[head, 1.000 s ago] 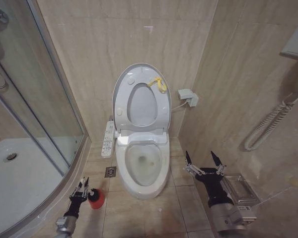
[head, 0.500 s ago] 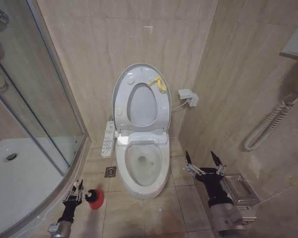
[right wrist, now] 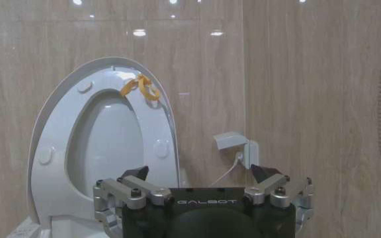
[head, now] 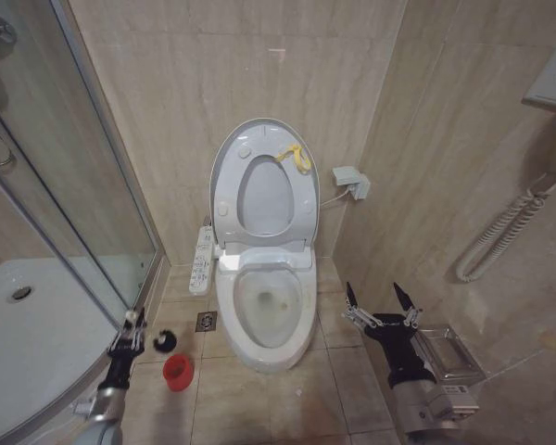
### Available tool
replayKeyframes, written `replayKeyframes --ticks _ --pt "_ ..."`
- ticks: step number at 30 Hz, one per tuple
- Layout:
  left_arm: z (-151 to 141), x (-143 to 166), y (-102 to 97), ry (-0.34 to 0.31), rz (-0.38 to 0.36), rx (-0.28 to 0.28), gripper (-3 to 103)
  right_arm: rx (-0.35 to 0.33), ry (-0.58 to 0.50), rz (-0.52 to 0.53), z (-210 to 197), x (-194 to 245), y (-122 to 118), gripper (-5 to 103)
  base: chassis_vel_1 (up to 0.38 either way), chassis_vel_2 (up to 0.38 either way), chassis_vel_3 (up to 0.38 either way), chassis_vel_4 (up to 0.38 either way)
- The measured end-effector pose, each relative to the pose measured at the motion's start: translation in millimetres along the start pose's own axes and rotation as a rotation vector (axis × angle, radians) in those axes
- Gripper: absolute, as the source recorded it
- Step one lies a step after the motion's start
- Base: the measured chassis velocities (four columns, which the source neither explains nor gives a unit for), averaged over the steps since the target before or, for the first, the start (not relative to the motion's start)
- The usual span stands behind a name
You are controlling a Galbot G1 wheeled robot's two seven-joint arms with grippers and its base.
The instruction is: Open the toilet lid, clean the toilet bowl with a toilet brush, close the toilet lid, and flush.
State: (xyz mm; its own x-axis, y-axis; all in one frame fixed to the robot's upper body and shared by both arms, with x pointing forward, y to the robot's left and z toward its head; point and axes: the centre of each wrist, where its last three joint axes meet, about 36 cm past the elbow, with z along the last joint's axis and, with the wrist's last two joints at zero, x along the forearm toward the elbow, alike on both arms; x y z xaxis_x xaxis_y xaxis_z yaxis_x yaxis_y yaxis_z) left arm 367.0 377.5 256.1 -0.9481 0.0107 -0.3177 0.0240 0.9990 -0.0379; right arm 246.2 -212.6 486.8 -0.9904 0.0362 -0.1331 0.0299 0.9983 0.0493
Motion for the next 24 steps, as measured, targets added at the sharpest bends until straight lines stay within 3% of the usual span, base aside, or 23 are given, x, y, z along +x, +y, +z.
replayKeyframes --ticks 2,4,8,13,17,24 --pt "-31.5 -14.7 -20.9 -0.034 0.026 0.032 21 0.000 0.000 0.000 0.0 0.0 0.0 100 0.000 0.000 0.000 0.000" --pt "-41.6 -17.4 -27.1 -0.042 0.035 0.041 21 0.000 0.000 0.000 0.0 0.0 0.0 100 0.000 0.000 0.000 0.000" --pt "-95.2 -25.1 -50.9 -0.085 0.086 0.088 21 0.000 0.000 0.000 0.0 0.0 0.0 100 0.000 0.000 0.000 0.000" --pt "-130.8 -25.2 -61.1 -0.108 0.120 0.132 21 0.000 0.000 0.000 0.0 0.0 0.0 100 0.000 0.000 0.000 0.000" --pt "-169.4 -29.7 -72.1 -0.118 0.174 0.212 21 0.000 0.000 0.000 0.0 0.0 0.0 100 0.000 0.000 0.000 0.000" --pt "-175.2 -51.5 -67.4 -0.110 0.229 0.308 21 0.000 0.000 0.000 0.0 0.0 0.0 100 0.000 0.000 0.000 0.000"
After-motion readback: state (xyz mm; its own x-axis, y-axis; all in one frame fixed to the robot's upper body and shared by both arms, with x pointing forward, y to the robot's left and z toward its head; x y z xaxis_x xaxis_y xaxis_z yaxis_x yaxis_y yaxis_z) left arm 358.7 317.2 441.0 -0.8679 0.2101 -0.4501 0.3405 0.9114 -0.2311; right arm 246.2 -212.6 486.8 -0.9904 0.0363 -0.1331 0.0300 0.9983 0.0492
